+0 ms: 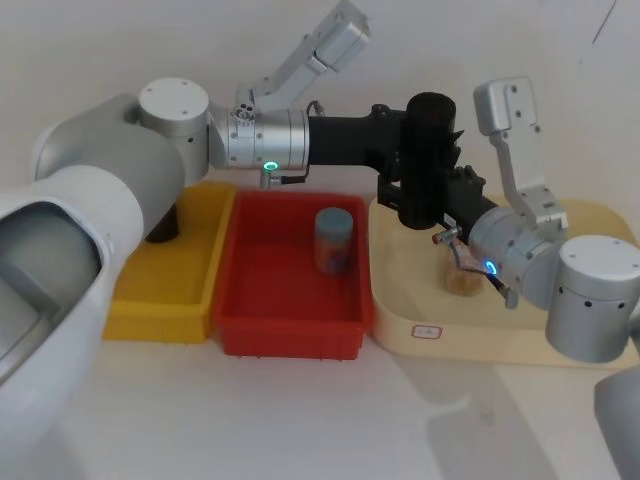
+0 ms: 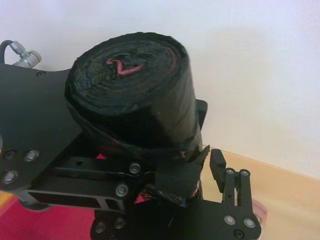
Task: Pick up the garbage bag with the one hand and transfer it to the other hand.
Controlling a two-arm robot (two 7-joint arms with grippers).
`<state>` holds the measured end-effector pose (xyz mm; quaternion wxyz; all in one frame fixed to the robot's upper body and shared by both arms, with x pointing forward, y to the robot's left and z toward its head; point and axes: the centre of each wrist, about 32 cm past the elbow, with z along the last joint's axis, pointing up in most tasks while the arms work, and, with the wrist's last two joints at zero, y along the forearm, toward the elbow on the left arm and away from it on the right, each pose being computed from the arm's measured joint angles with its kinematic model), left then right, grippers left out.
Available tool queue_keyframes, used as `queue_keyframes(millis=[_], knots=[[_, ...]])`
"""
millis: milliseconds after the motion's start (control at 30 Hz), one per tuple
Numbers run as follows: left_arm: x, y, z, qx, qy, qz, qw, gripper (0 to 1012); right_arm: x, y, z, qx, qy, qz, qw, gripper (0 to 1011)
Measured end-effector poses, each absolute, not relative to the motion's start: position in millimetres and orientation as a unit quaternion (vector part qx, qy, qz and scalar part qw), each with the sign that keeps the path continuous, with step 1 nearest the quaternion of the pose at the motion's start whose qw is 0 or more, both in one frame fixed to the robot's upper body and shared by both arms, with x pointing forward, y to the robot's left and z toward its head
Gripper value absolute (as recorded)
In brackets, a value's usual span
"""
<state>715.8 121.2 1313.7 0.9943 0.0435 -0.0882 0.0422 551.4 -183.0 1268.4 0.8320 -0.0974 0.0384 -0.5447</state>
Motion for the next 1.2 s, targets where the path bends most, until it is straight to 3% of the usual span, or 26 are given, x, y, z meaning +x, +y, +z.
queue_keyframes(millis=[267, 833, 1200], knots=[[715.8, 121.2, 1313.7, 0.044, -0.088, 0.042, 0.994, 446, 555.2, -180.9, 1267.2, -0.095, 0.04, -0.54, 0.835, 962], [715.8, 121.2, 1313.7, 0.044, -0.088, 0.042, 0.994, 446, 558.1, -179.0, 1266.4, -0.094, 0.041, -0.536, 0.838, 520], [715.8, 121.2, 1313.7, 0.044, -0.088, 0.042, 0.994, 446, 558.6, -178.9, 1266.2, -0.093, 0.041, -0.535, 0.839, 520]])
